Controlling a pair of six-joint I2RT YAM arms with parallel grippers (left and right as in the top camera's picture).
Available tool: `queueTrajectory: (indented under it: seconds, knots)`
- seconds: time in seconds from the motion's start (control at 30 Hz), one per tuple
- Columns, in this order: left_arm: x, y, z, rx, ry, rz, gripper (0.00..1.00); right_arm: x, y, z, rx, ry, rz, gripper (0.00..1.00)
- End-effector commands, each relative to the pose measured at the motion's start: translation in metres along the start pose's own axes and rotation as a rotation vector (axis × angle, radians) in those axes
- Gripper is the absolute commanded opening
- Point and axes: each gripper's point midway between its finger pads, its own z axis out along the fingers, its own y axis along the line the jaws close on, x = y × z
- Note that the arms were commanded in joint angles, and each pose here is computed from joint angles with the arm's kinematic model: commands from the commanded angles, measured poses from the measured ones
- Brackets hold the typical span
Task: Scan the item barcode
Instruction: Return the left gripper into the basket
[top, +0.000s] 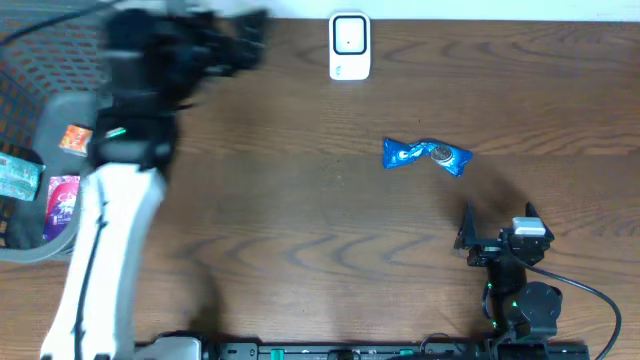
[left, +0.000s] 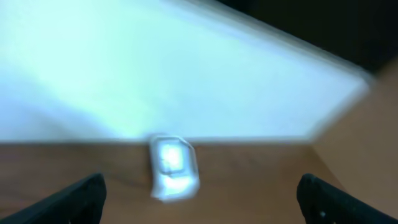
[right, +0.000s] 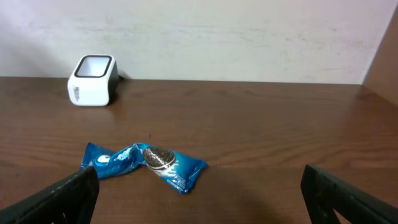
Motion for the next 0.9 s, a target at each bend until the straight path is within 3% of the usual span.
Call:
queueTrajectory:
  seconds: [0.0,0.17,0.23,0.33,0.47,0.6,0.87]
  knots:
    - [-0.042,0.064,-0.063,-0.197,-0.103,-0.01,0.98,0.001,-0.002,0.0,0.008,0.001,0.018,0.99]
    - [-0.04,0.145,-0.132,-0.445,-0.111,-0.175,0.98,0.001,-0.002,0.0,0.008,0.001,0.018,0.99]
    - [-0.013,0.175,-0.153,-0.566,-0.042,-0.271,0.98,0.001,-0.002,0.0,0.008,0.001,0.018,0.99]
    - [0.011,0.224,-0.187,-0.813,-0.014,-0.363,0.98,0.001,-0.002,0.0,0.008,0.001,0.018,0.99]
    - [0.046,0.277,-0.245,-1.21,-0.11,-0.667,0.98,0.001,-0.002,0.0,0.008,0.001,0.018,0.99]
    - [0.071,0.297,-0.255,-1.337,-0.075,-0.733,0.98,0.001,-0.002,0.0,0.008,0.001,0.018,0.99]
    - [0.161,0.326,-0.245,-1.469,0.205,-0.951,0.98,0.001,-0.002,0.0,0.008,0.001,0.018,0.99]
